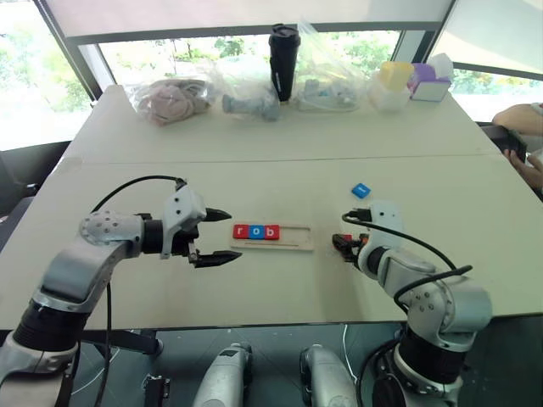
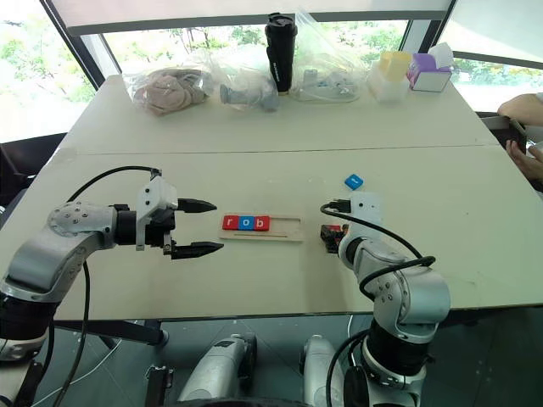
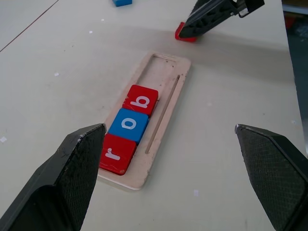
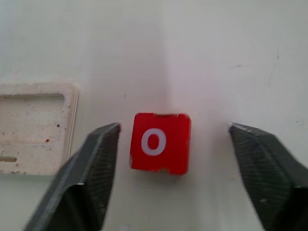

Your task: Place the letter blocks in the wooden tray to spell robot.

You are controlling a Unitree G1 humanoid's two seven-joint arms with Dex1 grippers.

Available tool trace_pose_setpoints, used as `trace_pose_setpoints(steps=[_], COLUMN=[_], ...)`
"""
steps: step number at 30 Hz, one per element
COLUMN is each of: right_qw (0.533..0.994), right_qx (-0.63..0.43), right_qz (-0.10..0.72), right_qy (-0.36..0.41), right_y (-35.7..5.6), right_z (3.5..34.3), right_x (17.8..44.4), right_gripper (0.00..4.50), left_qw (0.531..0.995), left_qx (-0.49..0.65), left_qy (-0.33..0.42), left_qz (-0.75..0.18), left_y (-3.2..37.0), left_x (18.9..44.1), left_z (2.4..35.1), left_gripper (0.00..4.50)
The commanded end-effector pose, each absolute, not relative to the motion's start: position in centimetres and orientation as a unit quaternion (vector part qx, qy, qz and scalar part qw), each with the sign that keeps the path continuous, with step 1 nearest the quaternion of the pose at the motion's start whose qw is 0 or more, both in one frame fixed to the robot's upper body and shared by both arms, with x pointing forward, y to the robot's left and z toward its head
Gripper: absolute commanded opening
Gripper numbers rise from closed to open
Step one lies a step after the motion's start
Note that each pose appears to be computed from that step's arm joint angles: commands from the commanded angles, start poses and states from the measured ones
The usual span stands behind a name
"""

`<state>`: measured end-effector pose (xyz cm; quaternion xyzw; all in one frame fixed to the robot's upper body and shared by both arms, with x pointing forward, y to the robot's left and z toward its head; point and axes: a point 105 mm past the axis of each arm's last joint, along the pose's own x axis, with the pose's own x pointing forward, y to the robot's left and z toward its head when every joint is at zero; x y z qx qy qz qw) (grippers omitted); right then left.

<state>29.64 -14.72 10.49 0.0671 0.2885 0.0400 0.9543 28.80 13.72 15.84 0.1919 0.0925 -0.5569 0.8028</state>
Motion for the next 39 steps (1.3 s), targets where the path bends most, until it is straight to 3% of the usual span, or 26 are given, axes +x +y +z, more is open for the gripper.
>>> trace_pose_setpoints(steps=[1, 3, 7, 10, 18, 23, 32, 35, 39], right_qw=[0.961, 0.961, 0.925, 0.873, 0.803, 0.798, 0.787, 0.78, 0.775], right_qx=[0.026, -0.035, -0.135, -0.199, -0.31, -0.307, -0.3, -0.289, -0.274], right_qz=[0.084, 0.136, 0.324, 0.425, 0.478, 0.491, 0.51, 0.529, 0.544], right_qy=[0.264, 0.239, 0.142, 0.13, 0.177, 0.168, 0.173, 0.167, 0.171], right_y=[-15.3, -16.0, -15.2, -16.2, -20.9, -21.0, -21.0, -20.2, -19.6], right_z=[12.4, 14.4, 17.4, 16.5, 11.1, 10.1, 9.1, 9.1, 9.2], right_x=[30.1, 30.6, 29.5, 27.8, 29.8, 31.9, 32.5, 32.7, 32.8], right_gripper=[4.41, 4.41, 4.41, 4.41, 4.41, 4.41, 4.41, 3.55, 1.58], left_qw=[0.803, 0.803, 0.8, 0.793, 0.783, 0.785, 0.794, 0.796, 0.796], left_qx=[0.2, 0.2, 0.199, 0.208, 0.211, 0.208, 0.208, 0.206, 0.208], left_qy=[0.076, 0.077, 0.078, 0.082, 0.085, 0.087, 0.09, 0.092, 0.094], left_qz=[-0.556, -0.556, -0.561, -0.567, -0.579, -0.577, -0.564, -0.561, -0.56], left_y=[13.7, 13.8, 13.9, 13.9, 13.5, 13.4, 13.9, 13.9, 13.9], left_x=[28.7, 28.8, 28.9, 28.9, 28.3, 28.0, 27.9, 27.8, 27.9], left_z=[16.6, 16.5, 16.6, 16.5, 16.5, 16.4, 16.3, 16.2, 16.0], left_gripper=[4.5, 4.5, 4.5, 4.5, 4.5, 4.5, 4.5, 4.5, 4.5])
